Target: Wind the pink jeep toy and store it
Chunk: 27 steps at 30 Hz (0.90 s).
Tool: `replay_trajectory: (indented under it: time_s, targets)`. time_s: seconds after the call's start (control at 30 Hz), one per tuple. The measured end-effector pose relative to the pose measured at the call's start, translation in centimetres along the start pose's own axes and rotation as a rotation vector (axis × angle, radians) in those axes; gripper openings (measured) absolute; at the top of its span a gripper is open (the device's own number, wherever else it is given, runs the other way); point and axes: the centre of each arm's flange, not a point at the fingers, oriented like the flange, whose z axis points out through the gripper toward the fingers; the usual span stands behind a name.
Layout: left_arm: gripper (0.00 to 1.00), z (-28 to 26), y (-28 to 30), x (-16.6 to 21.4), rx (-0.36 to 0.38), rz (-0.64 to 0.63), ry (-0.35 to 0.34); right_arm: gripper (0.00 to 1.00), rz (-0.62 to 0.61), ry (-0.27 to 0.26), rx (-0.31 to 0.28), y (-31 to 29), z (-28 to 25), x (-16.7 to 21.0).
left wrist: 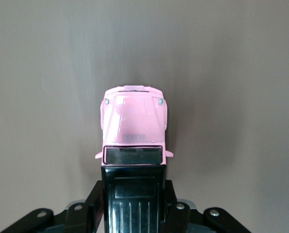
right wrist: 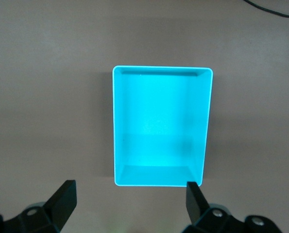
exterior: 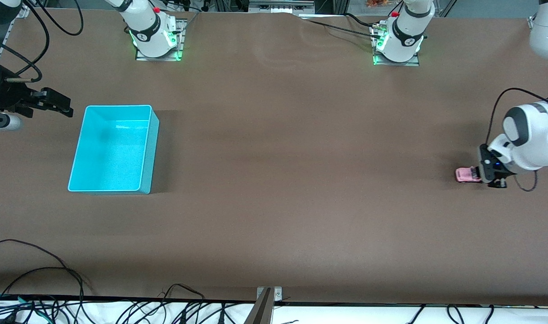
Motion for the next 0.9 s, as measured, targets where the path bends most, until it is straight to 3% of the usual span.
replay_trajectory:
  time_s: [0.3, 0.83, 0.9]
  targets:
    - [0.51, 0.6, 0.5, -6.1, 0.02, 0.02, -0.009, 1.0, 0.0, 0.0, 0.0, 0.0, 0.0, 0.0]
    - [0.51, 0.6, 0.5, -6.5, 0.019, 0.022, -0.008, 1.0, 0.0, 0.0, 0.0, 0.0, 0.0, 0.0]
    - [0.56, 1.2, 0.7, -6.4, 0.007, 0.022, -0.002, 1.0, 0.0, 0.0, 0.0, 0.0, 0.0, 0.0]
